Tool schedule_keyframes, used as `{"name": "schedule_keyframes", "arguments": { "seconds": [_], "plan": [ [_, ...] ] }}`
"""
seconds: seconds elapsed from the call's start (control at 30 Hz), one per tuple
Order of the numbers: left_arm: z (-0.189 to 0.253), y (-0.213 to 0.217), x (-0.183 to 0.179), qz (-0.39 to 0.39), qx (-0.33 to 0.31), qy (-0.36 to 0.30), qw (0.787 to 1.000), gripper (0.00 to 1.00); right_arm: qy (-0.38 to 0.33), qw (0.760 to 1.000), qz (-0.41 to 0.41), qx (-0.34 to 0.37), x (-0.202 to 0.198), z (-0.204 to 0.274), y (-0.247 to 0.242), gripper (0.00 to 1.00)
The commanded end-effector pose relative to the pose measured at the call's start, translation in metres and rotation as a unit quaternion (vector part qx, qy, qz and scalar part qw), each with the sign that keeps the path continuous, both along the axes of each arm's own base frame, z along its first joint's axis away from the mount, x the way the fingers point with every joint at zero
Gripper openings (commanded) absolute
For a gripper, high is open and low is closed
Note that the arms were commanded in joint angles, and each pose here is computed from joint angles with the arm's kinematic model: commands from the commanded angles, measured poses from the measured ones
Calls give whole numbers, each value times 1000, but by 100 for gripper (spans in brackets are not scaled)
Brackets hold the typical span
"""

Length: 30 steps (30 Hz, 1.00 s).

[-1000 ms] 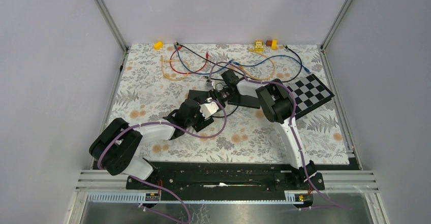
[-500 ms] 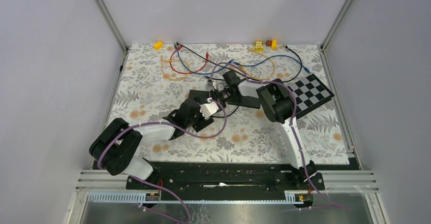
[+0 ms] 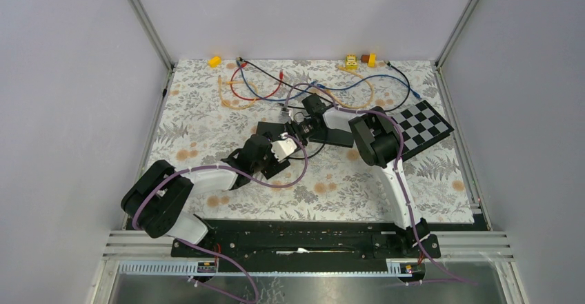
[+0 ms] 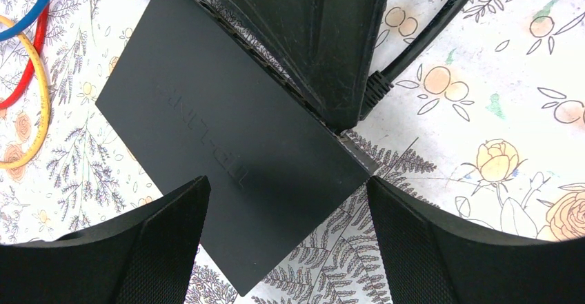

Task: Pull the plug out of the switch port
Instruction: Pull the connector from the switch port.

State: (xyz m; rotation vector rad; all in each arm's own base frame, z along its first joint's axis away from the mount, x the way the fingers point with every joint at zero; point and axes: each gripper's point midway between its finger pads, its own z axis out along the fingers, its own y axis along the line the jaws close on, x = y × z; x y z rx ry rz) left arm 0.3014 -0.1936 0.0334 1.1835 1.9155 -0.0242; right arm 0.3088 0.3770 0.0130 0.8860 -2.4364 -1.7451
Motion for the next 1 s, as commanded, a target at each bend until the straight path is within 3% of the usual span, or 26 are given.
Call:
{"name": "schedule_keyframes", "arguments": {
  "seconds": [0.0, 0.3, 0.6, 0.97],
  "plan": [
    [-2, 3, 3, 6, 3, -4, 1000, 86, -27, 998, -25, -48, 14, -18, -15, 0],
    [-1, 0, 5, 12, -3, 1, 1000, 87, -12, 998, -40, -40, 13, -17, -11, 0],
    [21, -11, 6, -8, -47, -19, 999, 99, 4, 998, -46, -37, 10, -16, -10, 0],
    [23, -14, 21, -7, -71, -6, 997, 99, 3, 998, -46, -35, 11, -15, -9, 0]
  ]
}}
